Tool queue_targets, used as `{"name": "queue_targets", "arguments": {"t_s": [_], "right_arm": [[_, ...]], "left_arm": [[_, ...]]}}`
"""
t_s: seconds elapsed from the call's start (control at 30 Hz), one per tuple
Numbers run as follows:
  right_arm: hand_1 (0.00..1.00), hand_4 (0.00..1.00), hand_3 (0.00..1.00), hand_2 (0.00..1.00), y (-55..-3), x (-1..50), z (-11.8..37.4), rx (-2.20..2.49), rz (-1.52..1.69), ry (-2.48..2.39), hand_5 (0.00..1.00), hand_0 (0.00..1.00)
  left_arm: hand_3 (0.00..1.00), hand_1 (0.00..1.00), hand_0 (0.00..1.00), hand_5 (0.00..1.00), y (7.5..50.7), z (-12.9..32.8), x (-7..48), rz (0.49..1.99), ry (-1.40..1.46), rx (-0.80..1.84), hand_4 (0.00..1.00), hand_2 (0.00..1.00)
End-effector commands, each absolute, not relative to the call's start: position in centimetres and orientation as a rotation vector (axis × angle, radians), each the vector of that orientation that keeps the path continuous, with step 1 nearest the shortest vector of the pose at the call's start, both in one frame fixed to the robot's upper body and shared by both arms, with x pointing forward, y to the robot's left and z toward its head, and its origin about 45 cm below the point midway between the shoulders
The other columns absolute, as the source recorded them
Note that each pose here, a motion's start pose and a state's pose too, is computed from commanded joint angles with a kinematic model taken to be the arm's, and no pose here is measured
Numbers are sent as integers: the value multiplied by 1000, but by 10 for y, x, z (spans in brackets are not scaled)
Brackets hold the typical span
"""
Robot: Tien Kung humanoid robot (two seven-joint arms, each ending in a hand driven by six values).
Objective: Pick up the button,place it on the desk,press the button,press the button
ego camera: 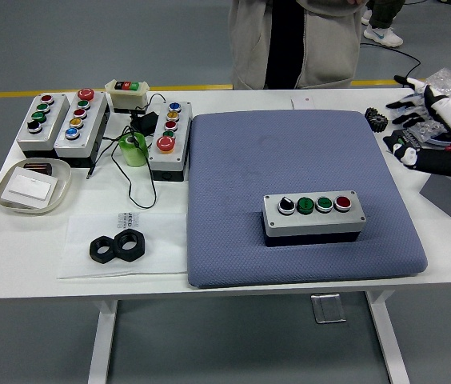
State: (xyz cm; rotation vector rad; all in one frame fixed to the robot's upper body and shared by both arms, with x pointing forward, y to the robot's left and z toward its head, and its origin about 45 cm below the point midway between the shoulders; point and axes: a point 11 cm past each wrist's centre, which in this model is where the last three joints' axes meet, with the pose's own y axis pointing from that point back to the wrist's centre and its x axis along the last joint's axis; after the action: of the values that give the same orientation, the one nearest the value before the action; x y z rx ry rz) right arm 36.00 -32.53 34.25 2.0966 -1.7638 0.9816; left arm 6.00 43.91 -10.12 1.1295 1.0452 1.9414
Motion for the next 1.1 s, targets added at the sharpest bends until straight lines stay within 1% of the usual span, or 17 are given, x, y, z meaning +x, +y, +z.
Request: {"name": "queue_targets", "arguments": {"t_s": [0.13,0.17,0.23,0.33,0.37,0.6,0.73,0.77,1.1], "right_arm": [[841,729,963,934,-346,362,350,2162,852,-1952,251,899],[845,705,928,907,-351,363,349,2171,811,-1989,271,911],[845,705,928,907,-364,366,344,2175,700,-2082,271,911],[845,705,928,907,-380,370,333,2192,506,-2195,271,911],[840,671,881,889,-384,371,330,2197,444,-2225,311,911],[840,670,872,884,-399,365,296,2239,-1,-2394,308,908],[840,670,872,884,-398,362,285,2237,-64,-2402,308,908],[835,660,864,881,-397,361,281,2235,-84,-2407,330,908],[827,654,857,881,-392,356,266,2229,-130,-2380,331,899]], "left_arm": [[831,828,754,998,439,-101,61,1942,1044,1127,637,872],[831,828,754,998,439,-101,61,1942,1044,1127,637,872],[831,828,754,998,439,-101,61,1942,1044,1126,637,872],[831,828,754,998,439,-101,61,1942,1044,1125,637,872],[831,828,755,998,439,-101,61,1942,1044,1124,637,872],[831,828,757,998,439,-101,64,1944,1037,1118,637,873],[831,828,757,998,439,-101,65,1942,1036,1117,637,873],[831,828,757,998,439,-101,66,1941,1035,1119,637,873],[831,828,760,998,437,-101,63,1926,1036,1133,637,873]]}}
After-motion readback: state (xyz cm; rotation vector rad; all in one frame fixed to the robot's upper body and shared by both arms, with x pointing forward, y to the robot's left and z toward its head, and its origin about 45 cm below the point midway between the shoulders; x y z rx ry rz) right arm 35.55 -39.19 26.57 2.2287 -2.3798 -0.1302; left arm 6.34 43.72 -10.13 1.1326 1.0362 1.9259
